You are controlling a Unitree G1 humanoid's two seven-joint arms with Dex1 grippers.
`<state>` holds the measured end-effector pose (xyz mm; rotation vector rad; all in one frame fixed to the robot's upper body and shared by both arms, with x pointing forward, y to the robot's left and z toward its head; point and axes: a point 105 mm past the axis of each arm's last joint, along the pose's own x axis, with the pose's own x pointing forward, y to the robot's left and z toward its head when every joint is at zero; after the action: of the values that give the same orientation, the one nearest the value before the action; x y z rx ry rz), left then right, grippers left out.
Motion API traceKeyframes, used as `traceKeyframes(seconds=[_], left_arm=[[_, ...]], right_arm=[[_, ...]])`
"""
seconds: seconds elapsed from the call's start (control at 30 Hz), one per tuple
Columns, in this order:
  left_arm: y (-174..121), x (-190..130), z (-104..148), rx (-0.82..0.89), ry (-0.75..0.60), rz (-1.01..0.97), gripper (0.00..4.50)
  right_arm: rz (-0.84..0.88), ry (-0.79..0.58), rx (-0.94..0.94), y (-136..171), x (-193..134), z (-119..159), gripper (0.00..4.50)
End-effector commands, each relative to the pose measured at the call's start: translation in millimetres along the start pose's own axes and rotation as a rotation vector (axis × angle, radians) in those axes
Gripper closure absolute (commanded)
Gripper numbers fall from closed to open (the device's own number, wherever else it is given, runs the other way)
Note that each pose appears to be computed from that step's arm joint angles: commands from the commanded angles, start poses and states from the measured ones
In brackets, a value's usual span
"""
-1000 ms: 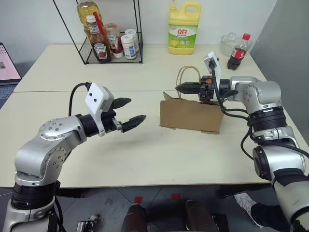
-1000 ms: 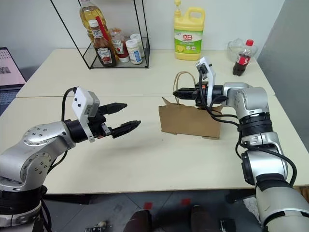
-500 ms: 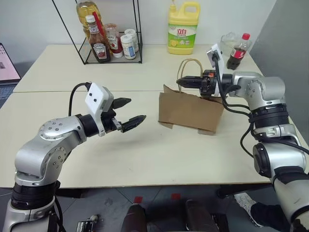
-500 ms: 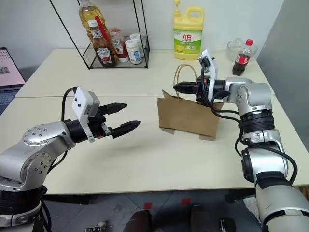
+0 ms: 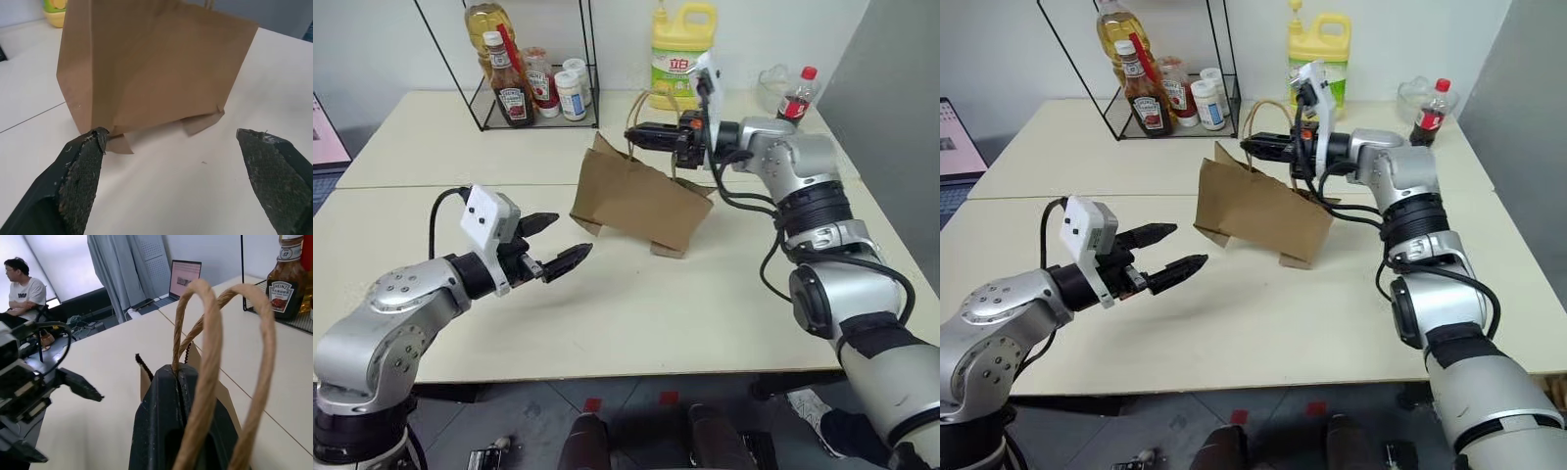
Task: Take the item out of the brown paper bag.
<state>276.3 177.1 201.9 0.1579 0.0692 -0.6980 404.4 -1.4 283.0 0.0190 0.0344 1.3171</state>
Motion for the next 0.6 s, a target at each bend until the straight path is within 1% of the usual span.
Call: traceKeyframes(seconds=[0.03,0.1,0.23,0.3,0.47,0.5,0.6], left_arm=[[-4,-11,6,0.011,-0.03,0.047,0.0],[-6,-15,3,0.003,-0.023,0.069,0.0],[-11,-23,-3,-0.019,-0.018,0.112,0.0],[-14,-26,-6,-0.026,-0.014,0.126,0.0],[-14,-28,-8,-0.034,-0.011,0.145,0.0],[-14,-27,-8,-0.036,-0.013,0.145,0.0],[-15,-24,-8,-0.042,-0.018,0.137,0.0]], right_arm=[[0.059,-0.059,-0.139,13,17,31,4.48],[0.078,-0.047,-0.158,16,25,28,4.48],[0.118,0.034,-0.201,22,40,1,4.48],[0.128,0.048,-0.201,24,44,-6,4.48],[0.066,0.052,-0.209,19,50,-9,4.48],[0.05,0.049,-0.213,17,50,-9,4.3],[0.019,0.039,-0.215,14,51,-8,4.3]])
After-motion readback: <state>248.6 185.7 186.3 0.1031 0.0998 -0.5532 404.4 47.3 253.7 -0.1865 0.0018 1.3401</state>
